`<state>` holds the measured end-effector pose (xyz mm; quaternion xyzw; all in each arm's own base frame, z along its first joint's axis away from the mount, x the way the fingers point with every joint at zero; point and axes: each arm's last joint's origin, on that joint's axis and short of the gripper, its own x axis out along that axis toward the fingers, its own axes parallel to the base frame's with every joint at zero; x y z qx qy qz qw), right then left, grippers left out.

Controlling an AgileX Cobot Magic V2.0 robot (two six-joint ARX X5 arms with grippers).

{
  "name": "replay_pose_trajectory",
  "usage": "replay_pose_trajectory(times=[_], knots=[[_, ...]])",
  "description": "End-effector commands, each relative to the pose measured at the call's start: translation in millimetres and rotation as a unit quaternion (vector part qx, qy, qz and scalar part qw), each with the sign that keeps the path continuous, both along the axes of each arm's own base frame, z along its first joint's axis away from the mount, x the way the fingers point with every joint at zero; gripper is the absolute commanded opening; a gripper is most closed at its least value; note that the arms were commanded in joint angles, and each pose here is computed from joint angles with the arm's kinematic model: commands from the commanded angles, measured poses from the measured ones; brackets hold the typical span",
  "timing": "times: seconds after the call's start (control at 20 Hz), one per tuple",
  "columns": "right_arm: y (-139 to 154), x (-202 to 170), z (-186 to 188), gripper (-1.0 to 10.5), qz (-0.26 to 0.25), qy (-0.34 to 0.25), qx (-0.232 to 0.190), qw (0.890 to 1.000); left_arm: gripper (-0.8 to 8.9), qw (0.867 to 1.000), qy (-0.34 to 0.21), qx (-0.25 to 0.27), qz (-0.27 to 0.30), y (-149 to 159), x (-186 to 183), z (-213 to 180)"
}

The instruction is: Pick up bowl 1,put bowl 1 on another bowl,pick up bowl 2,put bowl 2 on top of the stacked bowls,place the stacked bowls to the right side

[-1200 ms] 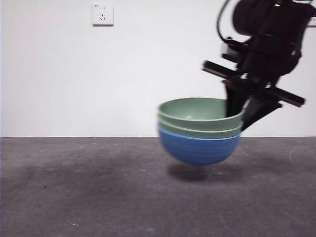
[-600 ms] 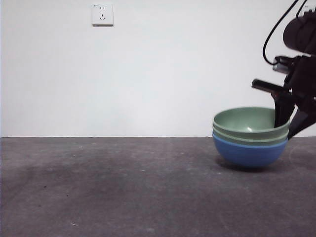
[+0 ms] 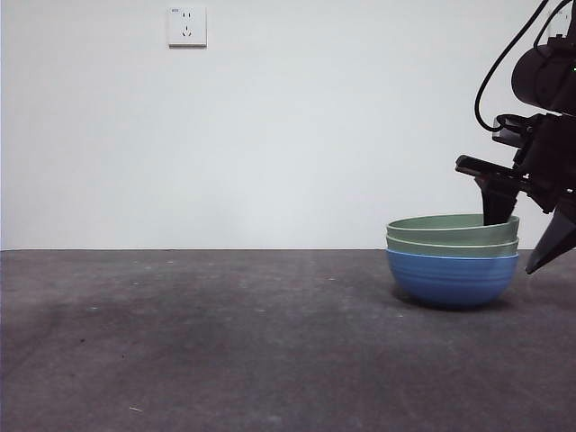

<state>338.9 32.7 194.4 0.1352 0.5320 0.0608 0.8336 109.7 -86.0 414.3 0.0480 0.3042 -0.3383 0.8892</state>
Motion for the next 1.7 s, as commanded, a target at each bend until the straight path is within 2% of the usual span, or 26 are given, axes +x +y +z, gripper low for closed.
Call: replay_pose_trajectory(times=[0.05, 0.25, 0.35, 0.55, 0.75, 0.85, 1.1, 1.15, 1.25, 1.3, 1.35, 1.4, 1.7], knots=[[0.4, 0.9, -5.4, 3.3, 0.004, 0.007, -0.003, 1.000, 3.51, 1.000, 0.004, 0.000, 0.000, -0.1, -0.7, -0.6], [1.1, -1.7, 2.4, 3.4, 0.013, -0.003, 0.010, 1.000, 3.51, 1.000, 0.007, 0.002, 0.000, 0.1, -1.0, -1.2], [1.0, -6.6, 16.9, 4.2, 0.018, -0.025, 0.017, 0.999, 3.51, 1.000, 0.007, 0.002, 0.000, 0.1, -1.0, -1.1], [-1.5, -29.9, 55.1, 4.2, 0.018, -0.059, 0.014, 0.998, 3.51, 1.000, 0.006, 0.002, 0.000, 0.1, -1.0, -1.0], [-4.6, -81.4, 97.5, 4.1, 0.038, -0.057, -0.002, 0.998, 3.50, 1.000, 0.006, 0.003, -0.001, 0.1, -1.0, -1.1], [-1.8, -113.0, 117.5, 4.1, 0.065, -0.067, -0.010, 0.996, 3.50, 1.000, 0.006, 0.003, -0.001, 0.1, -1.1, -1.2], [3.9, -185.0, 145.8, 4.0, 0.115, -0.074, -0.012, 0.990, 3.45, 0.999, 0.021, 0.024, -0.007, 2.0, -3.5, -5.1], [4.4, -195.5, 148.4, 3.7, 0.124, -0.074, -0.011, 0.989, 3.45, 0.999, 0.026, 0.028, -0.008, 2.4, -4.1, -6.0], [4.4, -211.6, 152.0, 2.1, 0.136, -0.077, -0.010, 0.988, 3.40, 0.999, 0.030, 0.033, -0.009, 2.9, -4.7, -7.0], [3.6, -217.5, 153.6, 0.9, 0.139, -0.081, -0.010, 0.987, 2.80, 0.999, 0.033, 0.035, -0.009, 3.1, -5.1, -7.5], [2.8, -221.5, 154.9, -0.3, 0.144, -0.089, -0.013, 0.985, 1.02, 0.999, 0.035, 0.038, -0.011, 3.3, -5.4, -8.0], [2.1, -224.3, 155.8, -0.1, 0.148, -0.093, -0.014, 0.985, -0.18, 0.999, 0.035, 0.040, -0.012, 3.5, -5.6, -8.2], [1.5, -226.6, 156.8, 0.0, 0.147, -0.098, -0.014, 0.984, -0.03, 0.998, 0.033, 0.044, -0.014, 3.7, -5.6, -8.4]])
